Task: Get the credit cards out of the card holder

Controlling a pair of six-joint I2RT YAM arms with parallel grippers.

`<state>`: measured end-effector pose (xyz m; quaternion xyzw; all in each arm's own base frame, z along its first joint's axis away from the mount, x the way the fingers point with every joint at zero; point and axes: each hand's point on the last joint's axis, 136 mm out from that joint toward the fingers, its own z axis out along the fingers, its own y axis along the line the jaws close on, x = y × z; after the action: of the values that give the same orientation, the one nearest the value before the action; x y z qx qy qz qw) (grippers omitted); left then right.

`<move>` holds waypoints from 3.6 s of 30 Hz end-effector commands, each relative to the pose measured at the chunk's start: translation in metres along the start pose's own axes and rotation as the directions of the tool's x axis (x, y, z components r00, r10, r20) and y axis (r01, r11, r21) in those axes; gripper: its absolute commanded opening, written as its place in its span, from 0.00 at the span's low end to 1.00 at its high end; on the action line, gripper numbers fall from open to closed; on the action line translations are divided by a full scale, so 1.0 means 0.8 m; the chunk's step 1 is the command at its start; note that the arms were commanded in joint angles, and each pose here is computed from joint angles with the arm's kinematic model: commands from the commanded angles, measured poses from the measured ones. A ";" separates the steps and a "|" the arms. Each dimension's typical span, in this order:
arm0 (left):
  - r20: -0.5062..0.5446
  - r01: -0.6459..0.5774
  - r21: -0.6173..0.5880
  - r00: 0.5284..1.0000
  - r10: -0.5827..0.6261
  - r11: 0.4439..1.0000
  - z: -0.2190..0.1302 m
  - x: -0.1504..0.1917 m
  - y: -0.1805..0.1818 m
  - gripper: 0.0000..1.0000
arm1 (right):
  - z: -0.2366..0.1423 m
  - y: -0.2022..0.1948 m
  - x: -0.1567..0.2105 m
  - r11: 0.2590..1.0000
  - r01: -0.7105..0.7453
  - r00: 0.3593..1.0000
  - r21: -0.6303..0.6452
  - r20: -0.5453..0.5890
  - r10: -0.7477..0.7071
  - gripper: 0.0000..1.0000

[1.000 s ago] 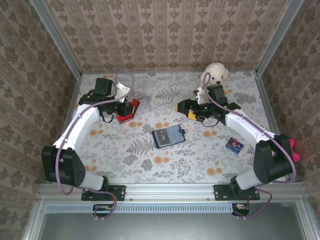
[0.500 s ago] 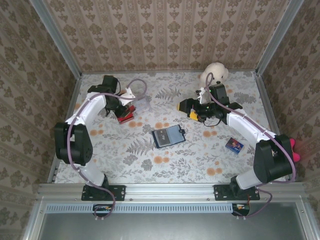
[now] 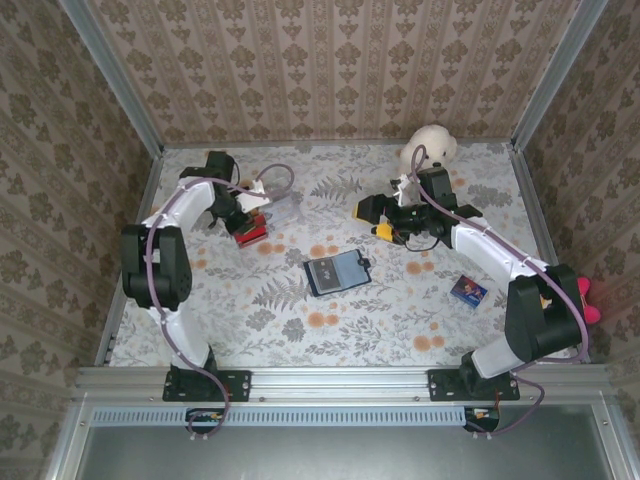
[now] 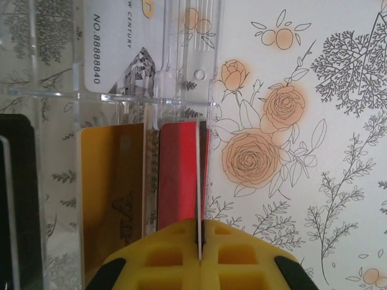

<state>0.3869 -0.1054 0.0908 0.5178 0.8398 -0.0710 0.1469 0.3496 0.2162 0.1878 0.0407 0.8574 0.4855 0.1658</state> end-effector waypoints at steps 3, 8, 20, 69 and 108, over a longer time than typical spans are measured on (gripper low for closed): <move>-0.033 -0.059 -0.025 0.998 0.058 0.998 0.013 0.002 0.013 0.00 | 0.002 -0.006 0.005 0.999 -0.039 0.999 -0.012 -0.020 0.038 1.00; -0.082 -0.074 -0.020 0.994 0.072 0.997 0.021 0.015 0.013 0.00 | 0.000 -0.006 0.006 0.999 -0.033 0.999 -0.004 -0.021 0.033 1.00; -0.086 -0.044 -0.044 0.996 0.040 0.998 0.012 0.009 0.023 0.21 | -0.003 0.004 0.001 0.999 -0.044 0.999 -0.021 0.001 0.044 1.00; 0.483 0.866 0.365 0.137 -0.865 0.341 -0.151 0.003 -0.086 0.99 | 0.119 -0.095 0.093 0.755 0.193 0.978 0.626 -0.185 -0.096 0.93; -0.042 0.916 0.340 0.241 -0.970 0.213 0.060 -0.112 -0.232 0.16 | 0.106 -0.113 0.108 0.778 0.059 0.981 0.626 -0.182 0.072 0.50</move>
<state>0.2600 -0.2649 0.0585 -0.0942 0.9454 -0.3037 0.0716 0.3078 0.2604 0.0593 0.0605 0.9774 0.1841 0.0843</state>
